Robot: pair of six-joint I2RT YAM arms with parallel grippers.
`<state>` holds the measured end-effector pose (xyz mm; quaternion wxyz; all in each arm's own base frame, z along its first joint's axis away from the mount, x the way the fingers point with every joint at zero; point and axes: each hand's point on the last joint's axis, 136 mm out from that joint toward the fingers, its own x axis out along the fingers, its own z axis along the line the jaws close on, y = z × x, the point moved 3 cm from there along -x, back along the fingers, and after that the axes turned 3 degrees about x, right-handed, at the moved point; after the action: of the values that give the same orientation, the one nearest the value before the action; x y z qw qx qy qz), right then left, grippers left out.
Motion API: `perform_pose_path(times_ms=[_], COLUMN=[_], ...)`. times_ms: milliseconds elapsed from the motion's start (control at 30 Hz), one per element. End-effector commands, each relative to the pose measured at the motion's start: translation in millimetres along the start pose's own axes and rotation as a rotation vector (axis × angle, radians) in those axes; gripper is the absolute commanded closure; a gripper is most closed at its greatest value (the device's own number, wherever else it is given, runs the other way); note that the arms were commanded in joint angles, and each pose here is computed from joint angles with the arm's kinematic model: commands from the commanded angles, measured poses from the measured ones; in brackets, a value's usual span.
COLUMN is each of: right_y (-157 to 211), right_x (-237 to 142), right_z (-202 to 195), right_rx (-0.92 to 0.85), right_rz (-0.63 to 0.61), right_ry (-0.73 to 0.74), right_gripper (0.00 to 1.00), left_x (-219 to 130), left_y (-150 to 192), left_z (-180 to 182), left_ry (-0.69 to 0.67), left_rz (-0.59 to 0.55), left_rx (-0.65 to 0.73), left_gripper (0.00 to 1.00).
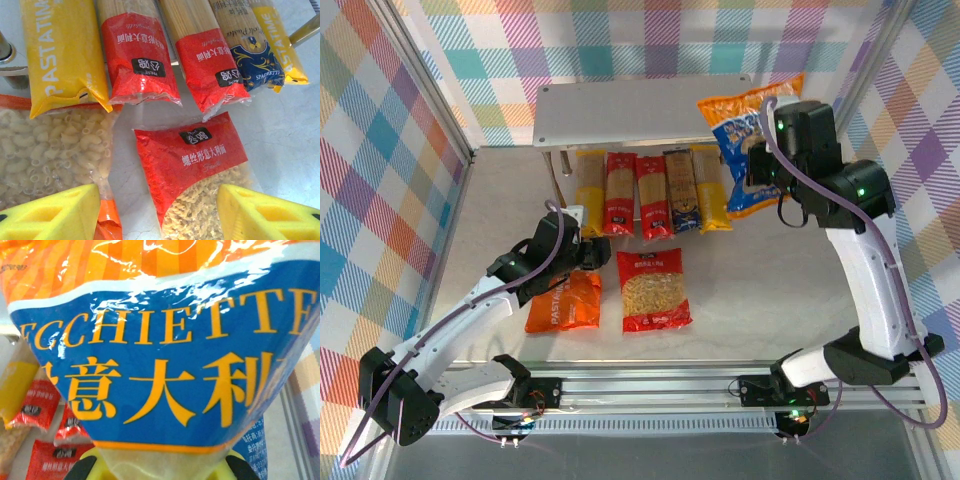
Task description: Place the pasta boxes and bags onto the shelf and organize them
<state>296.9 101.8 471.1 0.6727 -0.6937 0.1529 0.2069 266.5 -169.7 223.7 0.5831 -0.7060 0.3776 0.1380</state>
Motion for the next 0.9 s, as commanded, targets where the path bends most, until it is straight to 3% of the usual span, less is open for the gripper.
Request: perform_pose_path(times_ms=[0, 233, 533, 867], right_y=[-72.2, -117.2, -131.4, -149.8], right_x=[-13.2, 19.9, 68.5, 67.8], right_z=[-2.3, -2.8, -23.9, -21.6], right_rx=[0.039, 0.105, 0.288, 0.246], right_rz=[-0.275, -0.35, -0.343, -0.422], right_ry=[-0.008, -0.03, -0.149, -0.188], right_gripper=[1.0, 1.0, 1.0, 1.0], left_x=[-3.2, 0.1, -1.9, 5.4], left_y=[-8.1, -6.4, -4.7, -4.1], left_z=[-7.3, -6.7, -0.5, -0.4], left_ry=[0.014, 0.006, -0.03, -0.04], left_rz=[-0.003, 0.014, 0.021, 0.036], left_rx=[0.033, 0.039, 0.054, 0.057], left_gripper=[0.37, 0.37, 0.36, 0.36])
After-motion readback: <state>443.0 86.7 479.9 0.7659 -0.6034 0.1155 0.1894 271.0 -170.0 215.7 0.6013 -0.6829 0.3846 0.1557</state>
